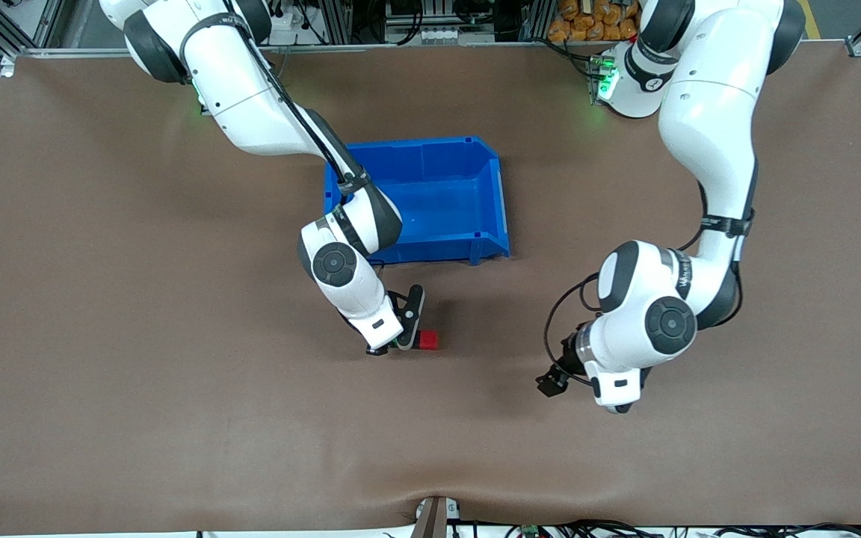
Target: Attach green and red cubes to black cube
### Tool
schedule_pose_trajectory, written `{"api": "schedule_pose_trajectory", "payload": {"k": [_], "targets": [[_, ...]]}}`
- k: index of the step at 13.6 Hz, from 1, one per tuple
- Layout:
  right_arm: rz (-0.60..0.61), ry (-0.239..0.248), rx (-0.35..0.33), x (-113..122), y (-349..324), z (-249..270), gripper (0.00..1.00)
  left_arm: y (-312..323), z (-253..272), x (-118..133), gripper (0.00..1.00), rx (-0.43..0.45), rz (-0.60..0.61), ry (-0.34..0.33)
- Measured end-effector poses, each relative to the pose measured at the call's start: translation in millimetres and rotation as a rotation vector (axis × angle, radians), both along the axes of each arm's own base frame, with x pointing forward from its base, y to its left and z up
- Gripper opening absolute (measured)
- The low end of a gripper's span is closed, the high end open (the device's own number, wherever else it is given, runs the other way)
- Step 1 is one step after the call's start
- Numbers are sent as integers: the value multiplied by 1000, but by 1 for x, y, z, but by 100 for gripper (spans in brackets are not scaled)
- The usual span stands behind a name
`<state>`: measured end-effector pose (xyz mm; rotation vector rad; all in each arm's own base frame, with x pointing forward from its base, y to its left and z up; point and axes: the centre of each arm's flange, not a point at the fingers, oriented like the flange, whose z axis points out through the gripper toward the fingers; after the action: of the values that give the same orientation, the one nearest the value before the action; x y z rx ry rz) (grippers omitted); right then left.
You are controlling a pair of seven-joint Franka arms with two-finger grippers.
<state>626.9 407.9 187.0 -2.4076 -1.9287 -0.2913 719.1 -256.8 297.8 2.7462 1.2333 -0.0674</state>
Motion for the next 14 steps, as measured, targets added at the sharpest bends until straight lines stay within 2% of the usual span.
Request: {"api": "schedule_pose_trajectory", "payload": {"k": [2, 4, 6, 8, 12, 14], "targets": [[2, -8, 4, -1, 3, 0, 41, 10, 19, 1, 100, 73, -93, -31], [5, -10, 5, -3, 6, -4, 60, 21, 40, 2, 100, 139, -193, -62], [6, -11, 4, -4, 7, -8, 84, 45, 63, 6, 100, 176, -287, -80], [3, -13, 5, -4, 6, -10, 100, 80, 86, 12, 100, 185, -391, -96], [-70, -19, 25, 5, 4, 1, 100, 137, 144, 8, 100, 201, -590, -104], [-116, 7, 19, 7, 1, 10, 100, 164, 177, -3, 100, 204, -642, -85]]}}
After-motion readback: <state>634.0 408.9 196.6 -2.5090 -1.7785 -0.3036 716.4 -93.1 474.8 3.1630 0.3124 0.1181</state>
